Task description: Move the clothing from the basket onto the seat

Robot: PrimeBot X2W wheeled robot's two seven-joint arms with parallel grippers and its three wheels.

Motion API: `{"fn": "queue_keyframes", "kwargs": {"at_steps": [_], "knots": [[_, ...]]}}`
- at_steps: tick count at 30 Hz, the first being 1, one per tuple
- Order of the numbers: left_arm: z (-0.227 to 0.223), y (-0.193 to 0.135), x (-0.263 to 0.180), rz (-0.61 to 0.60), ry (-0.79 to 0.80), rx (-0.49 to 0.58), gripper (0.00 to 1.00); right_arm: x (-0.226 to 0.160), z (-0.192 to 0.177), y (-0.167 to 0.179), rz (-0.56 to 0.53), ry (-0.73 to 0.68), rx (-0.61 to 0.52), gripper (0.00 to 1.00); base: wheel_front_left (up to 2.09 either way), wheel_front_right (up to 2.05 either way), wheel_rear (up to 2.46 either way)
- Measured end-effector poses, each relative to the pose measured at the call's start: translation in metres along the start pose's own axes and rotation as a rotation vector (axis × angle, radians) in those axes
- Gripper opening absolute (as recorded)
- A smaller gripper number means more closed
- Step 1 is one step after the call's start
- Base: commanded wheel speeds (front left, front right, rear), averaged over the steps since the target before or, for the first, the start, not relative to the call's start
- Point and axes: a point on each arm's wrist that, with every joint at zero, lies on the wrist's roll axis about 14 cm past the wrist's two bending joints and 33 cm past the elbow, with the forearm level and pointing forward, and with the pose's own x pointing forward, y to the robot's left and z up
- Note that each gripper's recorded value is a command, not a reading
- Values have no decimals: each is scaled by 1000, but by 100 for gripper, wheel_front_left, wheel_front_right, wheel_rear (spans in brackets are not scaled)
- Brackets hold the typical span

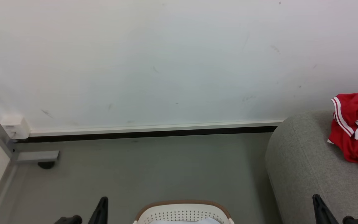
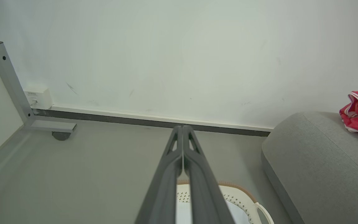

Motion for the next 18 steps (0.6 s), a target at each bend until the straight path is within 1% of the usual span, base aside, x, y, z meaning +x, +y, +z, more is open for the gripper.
{"fn": "queue_keyframes", "kwargs": {"at_steps": [6,18], "knots": [[-3,9,2,40,27,-122,0,1,-2,-8,-40,16,119,0,0,0,0],[0,20,6,95,41,-331,0,6,1,-13,-77,11,335,0,0,0,0]]}}
